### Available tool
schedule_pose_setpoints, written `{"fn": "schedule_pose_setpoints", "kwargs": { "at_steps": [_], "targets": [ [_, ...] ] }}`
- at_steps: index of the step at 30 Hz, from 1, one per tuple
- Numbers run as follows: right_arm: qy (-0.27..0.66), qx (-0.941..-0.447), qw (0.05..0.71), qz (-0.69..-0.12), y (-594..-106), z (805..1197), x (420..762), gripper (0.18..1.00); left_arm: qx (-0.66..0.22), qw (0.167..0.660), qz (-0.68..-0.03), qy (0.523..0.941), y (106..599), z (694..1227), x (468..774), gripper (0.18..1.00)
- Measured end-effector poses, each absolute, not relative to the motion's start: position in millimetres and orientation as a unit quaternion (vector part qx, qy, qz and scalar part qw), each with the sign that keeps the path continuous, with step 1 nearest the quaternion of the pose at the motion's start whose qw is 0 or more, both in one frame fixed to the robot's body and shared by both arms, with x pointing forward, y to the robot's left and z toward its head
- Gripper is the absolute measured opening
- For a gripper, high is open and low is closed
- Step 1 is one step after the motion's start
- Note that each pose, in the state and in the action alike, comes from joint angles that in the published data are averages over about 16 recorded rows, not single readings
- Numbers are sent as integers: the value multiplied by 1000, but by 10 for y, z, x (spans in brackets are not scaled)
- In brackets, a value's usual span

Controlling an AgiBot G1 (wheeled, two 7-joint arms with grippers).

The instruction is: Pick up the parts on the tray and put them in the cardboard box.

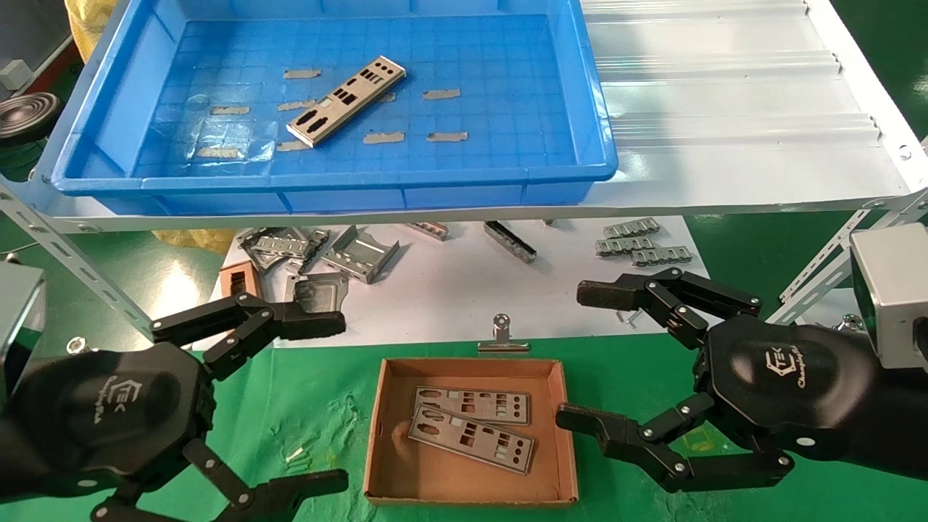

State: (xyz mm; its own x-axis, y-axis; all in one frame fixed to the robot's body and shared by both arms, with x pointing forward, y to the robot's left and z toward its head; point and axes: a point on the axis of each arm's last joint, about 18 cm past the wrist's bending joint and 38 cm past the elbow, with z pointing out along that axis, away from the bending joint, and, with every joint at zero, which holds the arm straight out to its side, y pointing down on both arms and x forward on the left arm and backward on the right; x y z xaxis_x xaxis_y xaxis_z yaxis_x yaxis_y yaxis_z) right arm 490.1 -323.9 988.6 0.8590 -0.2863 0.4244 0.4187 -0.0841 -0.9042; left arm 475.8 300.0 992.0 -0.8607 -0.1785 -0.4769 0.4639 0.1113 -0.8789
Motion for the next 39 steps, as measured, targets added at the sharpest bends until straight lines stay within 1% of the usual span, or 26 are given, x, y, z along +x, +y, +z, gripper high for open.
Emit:
{"fn": "schedule_pose_setpoints", "kwargs": {
  "at_steps": [7,13,17,20,29,35,39],
  "targets": [
    [-48,-688,675,-261,-3239,9886,4901,913,101,244,-659,704,3000,9920,4758,1001],
    [-48,-688,675,-261,-3239,9886,4901,819,101,244,-659,704,3000,9920,4758,1001],
    [-48,-688,675,-261,-3239,9886,4901,727,101,244,-659,704,3000,9920,4758,1001],
    [-48,-688,675,-261,-3239,9886,4901,675,101,244,-659,704,3000,9920,4758,1001],
    [-48,-688,675,-261,-3239,9886,4901,452,103,248,-657,704,2998,9947,4761,1001],
    [-48,-688,675,-261,-3239,9886,4901,336,104,271,-649,703,2984,10125,4826,1001],
    [-48,-688,675,-261,-3239,9886,4901,277,98,300,-639,702,2978,10339,4973,1001]
  ]
}}
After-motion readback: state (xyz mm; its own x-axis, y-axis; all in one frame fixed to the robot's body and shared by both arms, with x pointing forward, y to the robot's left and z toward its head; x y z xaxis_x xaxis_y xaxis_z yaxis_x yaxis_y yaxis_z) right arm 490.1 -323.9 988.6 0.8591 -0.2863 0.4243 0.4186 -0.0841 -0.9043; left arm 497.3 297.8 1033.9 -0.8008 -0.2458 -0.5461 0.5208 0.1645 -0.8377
